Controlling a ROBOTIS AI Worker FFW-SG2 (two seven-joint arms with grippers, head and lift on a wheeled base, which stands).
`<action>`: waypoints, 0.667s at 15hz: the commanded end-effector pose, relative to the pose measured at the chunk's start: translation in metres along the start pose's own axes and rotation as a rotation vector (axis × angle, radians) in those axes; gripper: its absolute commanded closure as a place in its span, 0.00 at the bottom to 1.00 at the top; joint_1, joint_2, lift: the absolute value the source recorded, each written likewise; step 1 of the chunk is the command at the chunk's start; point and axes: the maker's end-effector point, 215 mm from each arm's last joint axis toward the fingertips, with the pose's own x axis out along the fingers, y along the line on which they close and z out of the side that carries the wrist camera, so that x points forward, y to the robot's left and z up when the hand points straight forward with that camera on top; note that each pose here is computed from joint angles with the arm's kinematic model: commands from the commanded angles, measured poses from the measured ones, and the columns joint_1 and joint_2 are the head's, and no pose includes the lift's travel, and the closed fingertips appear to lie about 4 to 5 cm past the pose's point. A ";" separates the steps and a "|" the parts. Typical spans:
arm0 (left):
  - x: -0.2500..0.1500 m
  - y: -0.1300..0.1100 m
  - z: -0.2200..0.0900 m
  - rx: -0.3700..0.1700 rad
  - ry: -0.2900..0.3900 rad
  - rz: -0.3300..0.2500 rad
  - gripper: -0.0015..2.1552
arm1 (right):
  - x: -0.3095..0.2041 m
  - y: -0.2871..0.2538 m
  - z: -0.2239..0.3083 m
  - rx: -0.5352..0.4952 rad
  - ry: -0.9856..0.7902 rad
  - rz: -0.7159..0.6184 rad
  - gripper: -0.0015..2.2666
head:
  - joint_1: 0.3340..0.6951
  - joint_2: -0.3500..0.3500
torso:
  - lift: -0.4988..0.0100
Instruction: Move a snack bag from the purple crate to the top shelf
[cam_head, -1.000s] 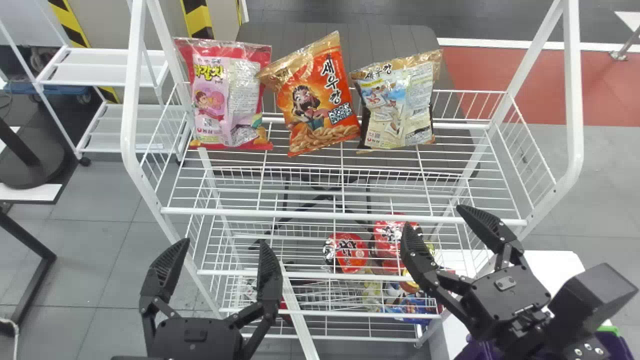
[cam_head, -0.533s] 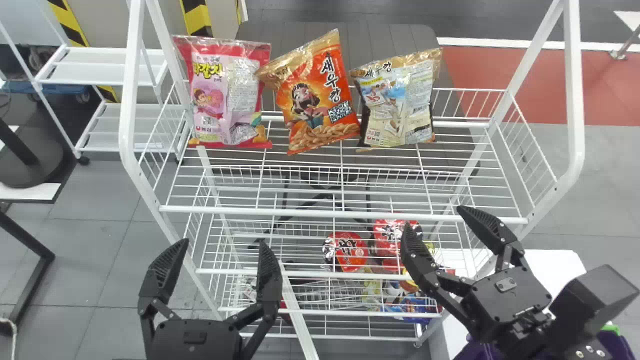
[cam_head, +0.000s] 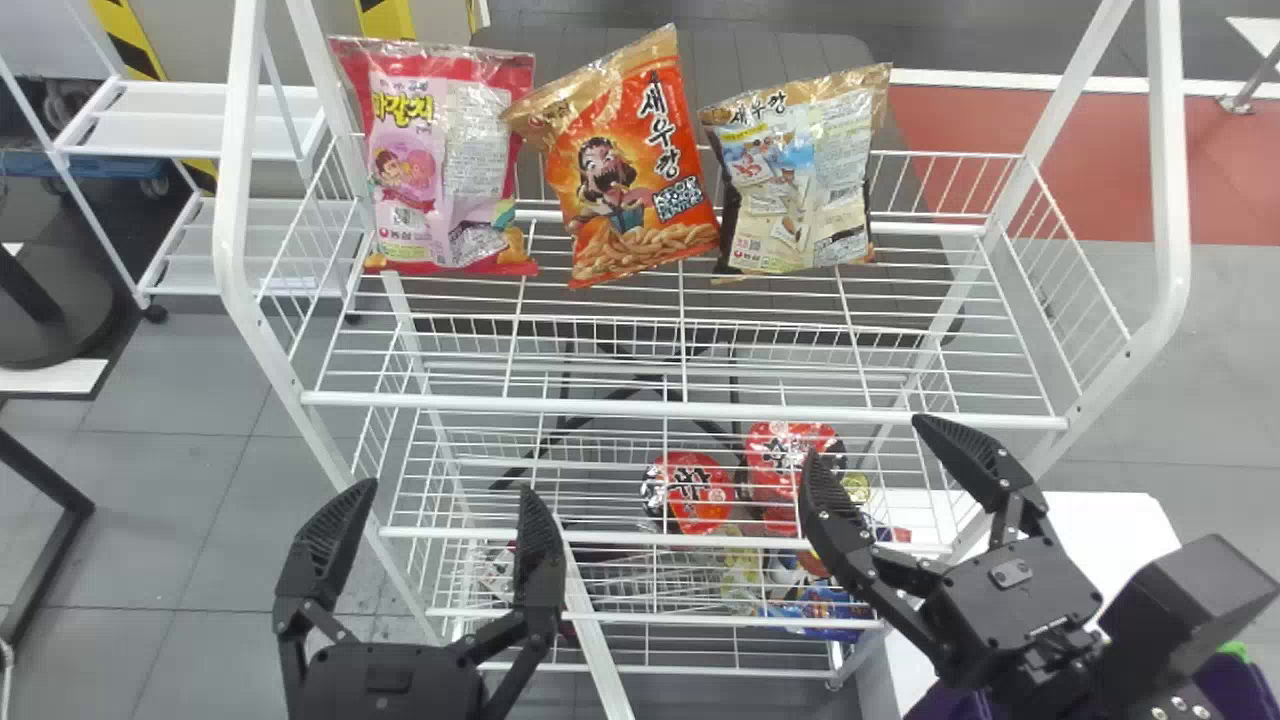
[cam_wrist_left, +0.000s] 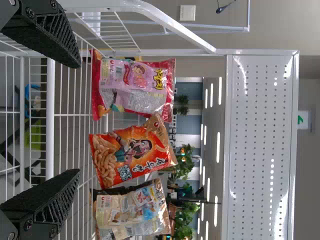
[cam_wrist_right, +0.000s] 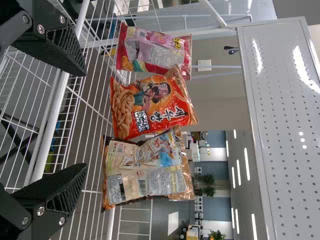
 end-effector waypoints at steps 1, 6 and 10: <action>0.000 0.000 0.000 0.000 0.000 0.000 0.03 | 0.000 0.000 0.000 0.001 -0.001 0.000 0.08 | 1.00 0.45 | 0.87; 0.002 0.001 0.000 0.002 -0.002 0.001 0.03 | 0.002 -0.001 -0.001 0.001 0.004 -0.001 0.08 | 1.00 0.45 | 0.84; 0.003 0.001 0.001 -0.001 -0.002 0.001 0.03 | 0.004 -0.001 0.001 0.001 0.001 0.000 0.08 | 1.00 0.45 | 0.80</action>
